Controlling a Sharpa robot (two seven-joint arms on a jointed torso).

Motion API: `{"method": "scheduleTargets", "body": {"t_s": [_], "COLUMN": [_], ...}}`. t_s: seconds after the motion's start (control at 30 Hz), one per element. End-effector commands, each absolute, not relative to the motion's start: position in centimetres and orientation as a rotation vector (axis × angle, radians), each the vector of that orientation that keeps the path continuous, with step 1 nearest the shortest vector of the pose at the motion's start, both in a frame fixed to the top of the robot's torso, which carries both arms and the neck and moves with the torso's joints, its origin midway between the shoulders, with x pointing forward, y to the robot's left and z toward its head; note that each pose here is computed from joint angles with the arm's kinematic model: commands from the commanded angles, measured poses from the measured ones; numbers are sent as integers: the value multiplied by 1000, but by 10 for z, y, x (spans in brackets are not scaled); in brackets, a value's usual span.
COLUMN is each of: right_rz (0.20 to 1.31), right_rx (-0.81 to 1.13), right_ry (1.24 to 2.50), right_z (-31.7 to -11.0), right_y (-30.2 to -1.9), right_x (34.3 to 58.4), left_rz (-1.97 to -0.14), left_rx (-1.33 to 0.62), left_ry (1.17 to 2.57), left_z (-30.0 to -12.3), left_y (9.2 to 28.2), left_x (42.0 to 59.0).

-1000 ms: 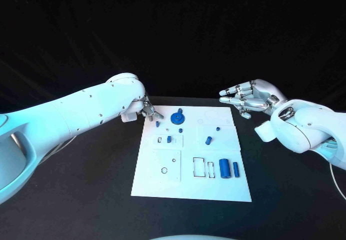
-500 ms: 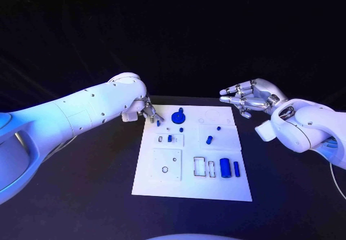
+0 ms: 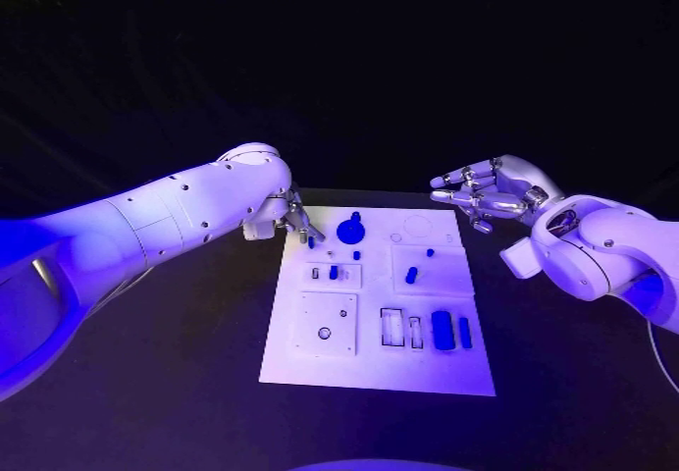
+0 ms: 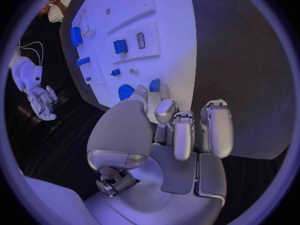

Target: Assemble the parts on the task board

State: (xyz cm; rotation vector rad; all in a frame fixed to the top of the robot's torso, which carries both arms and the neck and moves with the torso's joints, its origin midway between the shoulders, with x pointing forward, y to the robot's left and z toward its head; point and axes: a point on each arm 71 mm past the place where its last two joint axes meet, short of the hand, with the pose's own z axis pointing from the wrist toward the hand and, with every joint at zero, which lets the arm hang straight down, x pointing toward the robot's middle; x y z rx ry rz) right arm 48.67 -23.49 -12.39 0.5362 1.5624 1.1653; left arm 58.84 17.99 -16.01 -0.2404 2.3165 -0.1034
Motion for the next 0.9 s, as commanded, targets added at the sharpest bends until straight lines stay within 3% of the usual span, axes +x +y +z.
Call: {"method": "scheduleTargets", "body": {"t_s": [0.03,0.9], "right_rz": [1175,1241], "right_rx": [512,476], "right_ry": [1584,1645], "right_z": [-125,-127], "right_y": [-232,-219], "right_x": [486,479], "left_rz": [-128,-181], "left_rx": [-231,-295], "left_ry": [2326,2330], "left_z": [-160,-162], "left_y": [175,173], "left_x": [588,589]}}
